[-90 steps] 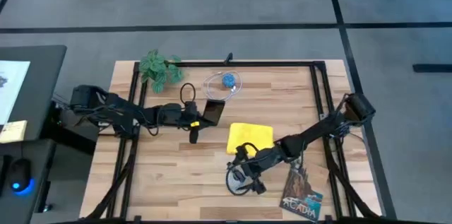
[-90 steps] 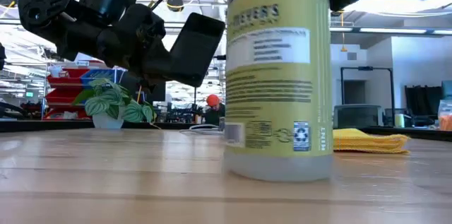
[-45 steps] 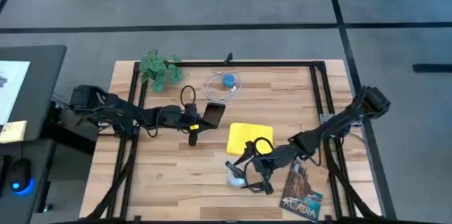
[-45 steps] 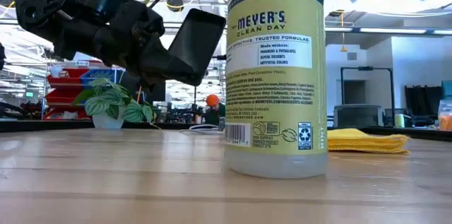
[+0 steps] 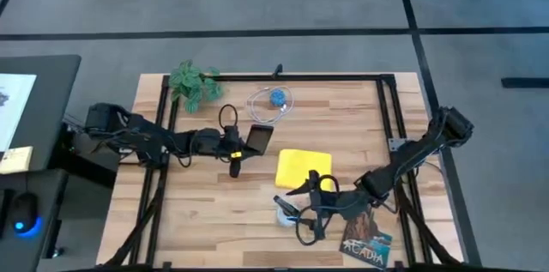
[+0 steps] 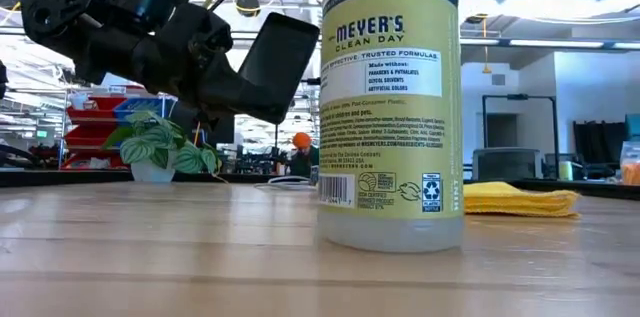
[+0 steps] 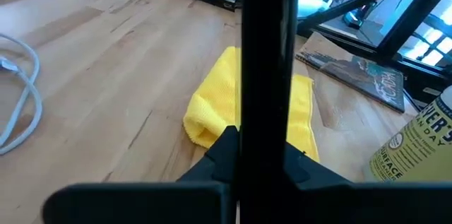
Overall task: Apply microfiber cloth
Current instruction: Spray the front of the cellphone using the cleaning bottle
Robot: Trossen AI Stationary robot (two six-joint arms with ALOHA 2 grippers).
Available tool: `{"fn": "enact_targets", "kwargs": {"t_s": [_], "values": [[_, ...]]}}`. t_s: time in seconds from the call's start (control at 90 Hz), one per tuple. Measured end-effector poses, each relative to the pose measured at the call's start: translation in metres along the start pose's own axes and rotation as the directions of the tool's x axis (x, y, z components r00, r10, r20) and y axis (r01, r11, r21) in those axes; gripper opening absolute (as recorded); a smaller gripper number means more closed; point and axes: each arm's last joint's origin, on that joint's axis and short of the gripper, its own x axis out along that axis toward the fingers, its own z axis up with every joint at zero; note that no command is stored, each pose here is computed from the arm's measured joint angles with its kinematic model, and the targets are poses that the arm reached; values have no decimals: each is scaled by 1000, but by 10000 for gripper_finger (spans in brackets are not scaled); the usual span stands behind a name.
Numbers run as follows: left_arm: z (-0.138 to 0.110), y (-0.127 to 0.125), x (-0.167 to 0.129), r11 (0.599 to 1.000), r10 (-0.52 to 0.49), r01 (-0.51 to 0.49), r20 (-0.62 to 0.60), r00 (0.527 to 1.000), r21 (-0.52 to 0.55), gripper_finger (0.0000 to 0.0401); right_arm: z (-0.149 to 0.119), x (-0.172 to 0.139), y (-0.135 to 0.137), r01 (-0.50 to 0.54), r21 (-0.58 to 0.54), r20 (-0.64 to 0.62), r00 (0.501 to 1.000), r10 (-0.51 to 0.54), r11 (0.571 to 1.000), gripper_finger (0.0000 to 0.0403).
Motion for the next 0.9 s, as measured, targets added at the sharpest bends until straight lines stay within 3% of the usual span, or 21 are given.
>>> {"fn": "enact_targets", "kwargs": {"t_s": [0.289,0.522,0.644,0.811,0.9], "values": [[0,0,0,1000,5,-5,0,1000,0,14,-16,16,9,41,-28,-23,999,-42,999,292],[0,0,0,1000,9,-9,1,1000,0,14,-8,24,27,99,-45,5,995,-99,994,278],[0,0,0,1000,9,-9,2,1000,1,14,-4,18,34,185,-31,-13,983,-185,982,232],[0,1,0,1000,17,-17,4,1000,0,14,-2,11,39,243,4,-32,970,-243,970,111],[0,1,0,1000,23,-23,5,1000,1,14,-2,10,41,240,2,-33,970,-240,971,105]]}}
